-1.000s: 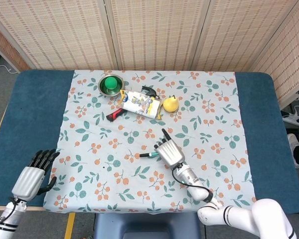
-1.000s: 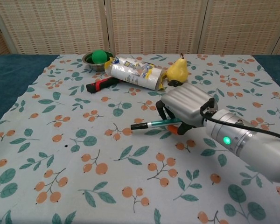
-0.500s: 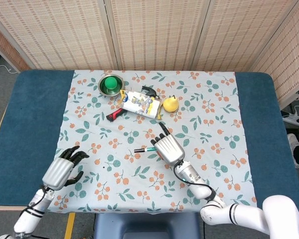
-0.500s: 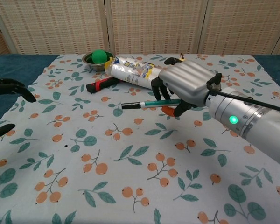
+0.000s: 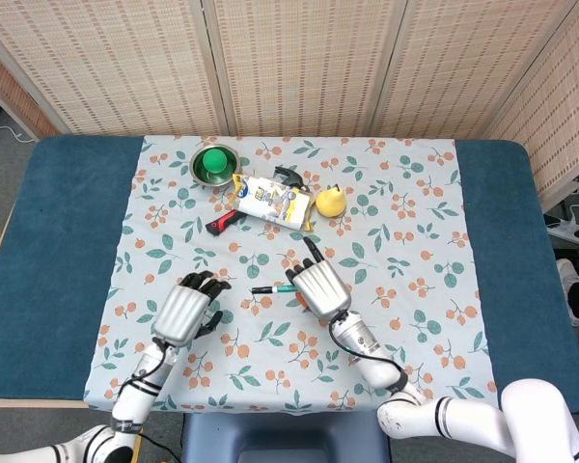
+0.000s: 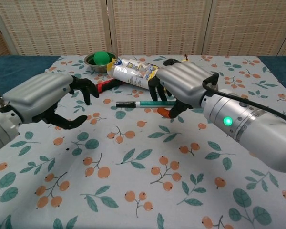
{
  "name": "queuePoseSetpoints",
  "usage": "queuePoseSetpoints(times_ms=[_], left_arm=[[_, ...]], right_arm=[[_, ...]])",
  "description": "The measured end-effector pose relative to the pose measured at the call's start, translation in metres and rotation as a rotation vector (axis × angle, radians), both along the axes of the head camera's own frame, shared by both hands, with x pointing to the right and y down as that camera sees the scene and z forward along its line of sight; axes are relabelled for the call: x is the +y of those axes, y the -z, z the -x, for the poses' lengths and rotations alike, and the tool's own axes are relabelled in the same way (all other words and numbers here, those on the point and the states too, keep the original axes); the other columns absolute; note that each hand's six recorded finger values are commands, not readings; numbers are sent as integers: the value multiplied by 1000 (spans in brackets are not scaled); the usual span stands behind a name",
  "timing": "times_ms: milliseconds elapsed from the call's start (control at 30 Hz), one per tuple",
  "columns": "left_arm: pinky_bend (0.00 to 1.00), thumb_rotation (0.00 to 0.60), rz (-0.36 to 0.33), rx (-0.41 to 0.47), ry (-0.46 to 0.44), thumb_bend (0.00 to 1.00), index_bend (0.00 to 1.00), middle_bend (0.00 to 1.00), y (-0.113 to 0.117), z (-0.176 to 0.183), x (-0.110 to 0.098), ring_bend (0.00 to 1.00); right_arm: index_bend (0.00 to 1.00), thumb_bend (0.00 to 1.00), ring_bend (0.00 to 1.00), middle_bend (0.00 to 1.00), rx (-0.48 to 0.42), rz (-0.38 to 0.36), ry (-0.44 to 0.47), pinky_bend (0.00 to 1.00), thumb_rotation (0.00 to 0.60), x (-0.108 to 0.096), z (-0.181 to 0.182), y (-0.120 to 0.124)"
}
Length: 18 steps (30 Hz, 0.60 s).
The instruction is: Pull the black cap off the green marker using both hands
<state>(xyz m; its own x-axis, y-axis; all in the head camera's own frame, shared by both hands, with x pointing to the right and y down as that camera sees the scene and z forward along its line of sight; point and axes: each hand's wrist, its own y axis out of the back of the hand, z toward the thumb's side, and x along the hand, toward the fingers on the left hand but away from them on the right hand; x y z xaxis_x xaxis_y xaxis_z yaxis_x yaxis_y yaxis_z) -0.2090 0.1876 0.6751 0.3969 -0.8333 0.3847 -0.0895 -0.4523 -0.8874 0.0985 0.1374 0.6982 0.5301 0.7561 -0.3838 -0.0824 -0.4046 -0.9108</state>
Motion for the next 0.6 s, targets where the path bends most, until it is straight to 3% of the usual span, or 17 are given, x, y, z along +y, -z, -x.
queuePoseSetpoints(times_ms=[600], left_arm=[[326, 600, 15, 23, 22, 348, 426, 451, -17, -40, -14, 271]], right_arm=[[985, 332, 465, 807, -16, 8, -19, 72, 600, -2, 9, -8]])
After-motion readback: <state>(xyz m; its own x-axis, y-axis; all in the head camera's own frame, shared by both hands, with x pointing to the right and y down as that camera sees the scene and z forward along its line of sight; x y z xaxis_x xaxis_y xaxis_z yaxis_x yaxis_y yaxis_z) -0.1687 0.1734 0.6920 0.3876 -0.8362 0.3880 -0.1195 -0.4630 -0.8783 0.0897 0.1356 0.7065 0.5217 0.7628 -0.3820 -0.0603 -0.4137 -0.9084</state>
